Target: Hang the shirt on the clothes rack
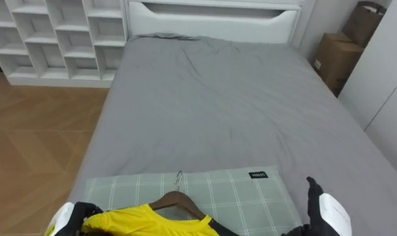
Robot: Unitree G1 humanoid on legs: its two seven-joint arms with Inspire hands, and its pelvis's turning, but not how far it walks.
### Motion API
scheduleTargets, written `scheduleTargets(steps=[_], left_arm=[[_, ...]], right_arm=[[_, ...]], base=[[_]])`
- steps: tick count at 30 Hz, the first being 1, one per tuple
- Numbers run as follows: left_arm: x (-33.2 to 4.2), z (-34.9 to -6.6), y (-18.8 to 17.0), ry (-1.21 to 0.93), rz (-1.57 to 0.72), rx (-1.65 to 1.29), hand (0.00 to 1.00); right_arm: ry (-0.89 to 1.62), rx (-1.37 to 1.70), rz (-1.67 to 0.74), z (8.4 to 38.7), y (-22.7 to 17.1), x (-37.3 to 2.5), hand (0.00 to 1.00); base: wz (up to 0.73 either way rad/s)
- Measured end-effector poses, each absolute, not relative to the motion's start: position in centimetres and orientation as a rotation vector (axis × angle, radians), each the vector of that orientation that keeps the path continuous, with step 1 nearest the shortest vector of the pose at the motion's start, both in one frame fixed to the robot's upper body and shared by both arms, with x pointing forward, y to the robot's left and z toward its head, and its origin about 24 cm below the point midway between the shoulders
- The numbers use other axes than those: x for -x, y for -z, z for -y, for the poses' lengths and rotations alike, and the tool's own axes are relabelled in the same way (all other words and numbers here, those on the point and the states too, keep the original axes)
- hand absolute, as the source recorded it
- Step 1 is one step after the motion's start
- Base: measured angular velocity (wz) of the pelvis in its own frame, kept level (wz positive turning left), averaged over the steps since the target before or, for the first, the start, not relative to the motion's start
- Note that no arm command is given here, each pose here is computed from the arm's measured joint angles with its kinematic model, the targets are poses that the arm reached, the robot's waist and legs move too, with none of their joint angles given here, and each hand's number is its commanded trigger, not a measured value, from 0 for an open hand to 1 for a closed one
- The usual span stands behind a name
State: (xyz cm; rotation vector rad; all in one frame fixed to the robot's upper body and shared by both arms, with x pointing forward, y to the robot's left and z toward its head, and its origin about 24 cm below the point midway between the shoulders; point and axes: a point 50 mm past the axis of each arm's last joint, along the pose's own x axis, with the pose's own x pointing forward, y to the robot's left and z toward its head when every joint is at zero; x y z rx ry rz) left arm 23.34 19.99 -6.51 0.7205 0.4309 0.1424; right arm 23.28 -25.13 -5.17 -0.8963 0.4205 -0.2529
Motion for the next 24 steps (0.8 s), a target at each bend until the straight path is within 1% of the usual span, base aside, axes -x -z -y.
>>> scheduleTargets(steps=[5,13,15,24], left_arm=[[-24.6,-19.3,4.7,-0.152,-0.333,-0.702,1.0],[-24.9,-19.1,4.1,-0.152,-0.306,-0.696,1.0],[-25.2,-18.9,3.5,-0.15,-0.272,-0.708,1.0],[-25.7,-18.5,2.7,-0.126,-0.209,-0.792,1.0]], right_arm=[[0.233,0.903,-0.34,24.2,3.9,-24.3,0.0],[0.113,0.882,-0.38,22.8,4.7,-24.2,0.0],[0.097,0.826,-0.4,22.7,4.9,-24.2,0.0],[-0.017,0.564,-0.453,21.8,5.0,-24.9,0.0]], base=[[0.08],[0.02],[0.0],[0.0]])
